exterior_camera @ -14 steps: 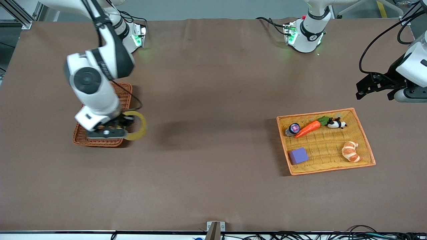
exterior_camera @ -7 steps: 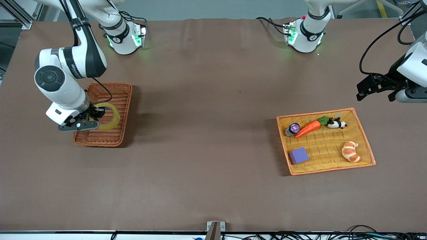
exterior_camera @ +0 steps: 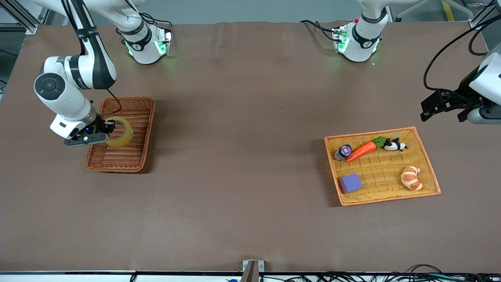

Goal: Move tape to another basket
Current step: 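Carry the tape with the right gripper over the brown basket, then lower the tape into the basket and open the right gripper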

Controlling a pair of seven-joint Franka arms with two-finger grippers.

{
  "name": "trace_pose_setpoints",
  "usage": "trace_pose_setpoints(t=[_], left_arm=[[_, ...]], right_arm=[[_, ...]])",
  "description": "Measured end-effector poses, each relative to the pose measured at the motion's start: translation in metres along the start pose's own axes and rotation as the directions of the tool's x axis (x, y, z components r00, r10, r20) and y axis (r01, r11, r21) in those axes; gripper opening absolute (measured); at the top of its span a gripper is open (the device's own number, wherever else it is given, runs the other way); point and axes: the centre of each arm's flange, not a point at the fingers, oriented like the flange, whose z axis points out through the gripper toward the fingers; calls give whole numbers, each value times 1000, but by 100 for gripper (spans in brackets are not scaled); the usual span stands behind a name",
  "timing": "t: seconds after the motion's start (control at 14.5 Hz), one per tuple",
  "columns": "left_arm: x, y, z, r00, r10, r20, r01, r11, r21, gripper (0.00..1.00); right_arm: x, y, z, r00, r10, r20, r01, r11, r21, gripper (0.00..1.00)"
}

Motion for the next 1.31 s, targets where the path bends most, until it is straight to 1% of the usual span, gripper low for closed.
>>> trace_pose_setpoints(t=[0.07,0.28,0.62,0.69,0.9,0.97,1.03,1.1,1.17,1.24,1.31], left_arm=[[1,0,1,1000,0,1,0,1000,0,100],[1,0,-1,1000,1,-3,-1,1000,0,100],[1,1,-1,1000,1,-4,-1,1000,-1,100],[1,1,-1,1000,1,-4,-1,1000,-1,100],[1,1,-1,1000,2,-3,-2,1000,-1,100],[1,2,0,1000,3,-2,-3,1000,-1,100],[1,2,0,1000,3,-2,-3,1000,-1,100],[1,2,0,1000,3,-2,-3,1000,-1,100],[1,2,0,1000,3,-1,-3,1000,-1,100],[1,2,0,1000,3,-1,-3,1000,-1,100],[1,2,0,1000,3,-1,-3,1000,-1,100]], right_arm=[[-7,0,11,1000,-8,-5,8,1000,5,22],[-20,-2,39,999,-23,23,23,1000,15,22],[-29,-7,81,1000,-27,5,27,999,19,22],[-31,-8,87,1000,-28,7,28,999,21,26],[-27,-5,81,1000,-24,-5,24,1000,16,55],[-21,-1,73,1000,-20,-10,20,1000,10,67],[-12,5,60,1000,-16,-11,16,1000,3,75],[-1,12,42,1000,-10,-8,10,1000,-5,87],[11,19,19,1000,-5,5,5,1000,-13,96],[23,25,-7,1000,2,17,-2,1000,-18,100],[35,28,-36,1000,19,24,-19,1000,-9,100]])
